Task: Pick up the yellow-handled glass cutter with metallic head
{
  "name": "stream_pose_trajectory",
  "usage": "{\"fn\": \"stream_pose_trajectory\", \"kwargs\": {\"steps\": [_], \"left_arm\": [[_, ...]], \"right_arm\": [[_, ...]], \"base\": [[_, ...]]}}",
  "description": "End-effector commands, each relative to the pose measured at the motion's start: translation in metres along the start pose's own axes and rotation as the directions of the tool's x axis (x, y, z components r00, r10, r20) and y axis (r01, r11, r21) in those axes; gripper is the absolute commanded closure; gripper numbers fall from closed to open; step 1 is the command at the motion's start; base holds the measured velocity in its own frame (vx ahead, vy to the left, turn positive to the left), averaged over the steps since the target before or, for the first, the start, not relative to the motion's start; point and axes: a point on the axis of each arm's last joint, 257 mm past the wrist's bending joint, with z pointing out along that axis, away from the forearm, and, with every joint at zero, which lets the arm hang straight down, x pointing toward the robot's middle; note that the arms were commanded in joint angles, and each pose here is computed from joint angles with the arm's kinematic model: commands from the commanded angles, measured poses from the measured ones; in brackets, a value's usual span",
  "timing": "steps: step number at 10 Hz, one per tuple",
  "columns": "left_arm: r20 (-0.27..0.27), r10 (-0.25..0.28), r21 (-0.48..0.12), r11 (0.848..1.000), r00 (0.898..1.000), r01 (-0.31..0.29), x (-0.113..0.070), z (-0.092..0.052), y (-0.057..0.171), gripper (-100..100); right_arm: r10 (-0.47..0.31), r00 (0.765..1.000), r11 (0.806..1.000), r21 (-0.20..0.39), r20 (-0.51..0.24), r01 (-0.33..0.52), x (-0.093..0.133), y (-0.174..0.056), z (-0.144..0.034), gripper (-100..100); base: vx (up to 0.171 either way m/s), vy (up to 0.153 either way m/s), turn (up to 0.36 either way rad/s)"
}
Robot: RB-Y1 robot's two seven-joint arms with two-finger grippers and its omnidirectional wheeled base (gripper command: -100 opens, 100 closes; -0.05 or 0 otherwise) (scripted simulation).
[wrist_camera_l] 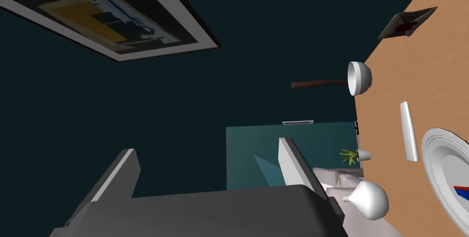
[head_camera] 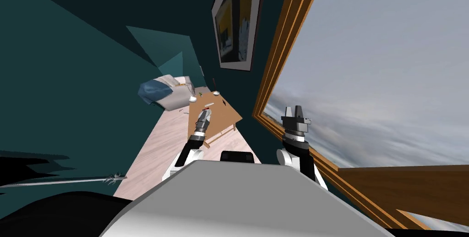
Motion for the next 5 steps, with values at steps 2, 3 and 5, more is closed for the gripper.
{"fn": "stream_pose_trajectory", "kwargs": {"steps": [2,3,5], "left_arm": [[-0.043,-0.057,-0.127,0.991,0.997,0.051,0.004,-0.014,0.044,-100],[-0.055,-0.047,-0.129,0.991,0.997,0.039,0.003,-0.015,0.045,-100],[-0.081,-0.107,-0.263,0.961,0.991,0.082,0.007,-0.035,0.090,-100]], "right_arm": [[0.000,1.000,1.000,0.000,0.000,0.000,0.000,0.000,0.000,0],[0.000,1.000,1.000,0.000,0.000,0.000,0.000,0.000,0.000,0],[0.000,1.000,1.000,0.000,0.000,0.000,0.000,0.000,0.000,0]], "base": [[-0.102,-0.032,-0.343],[-0.094,-0.026,-0.223],[-0.110,-0.058,-0.393]]}}
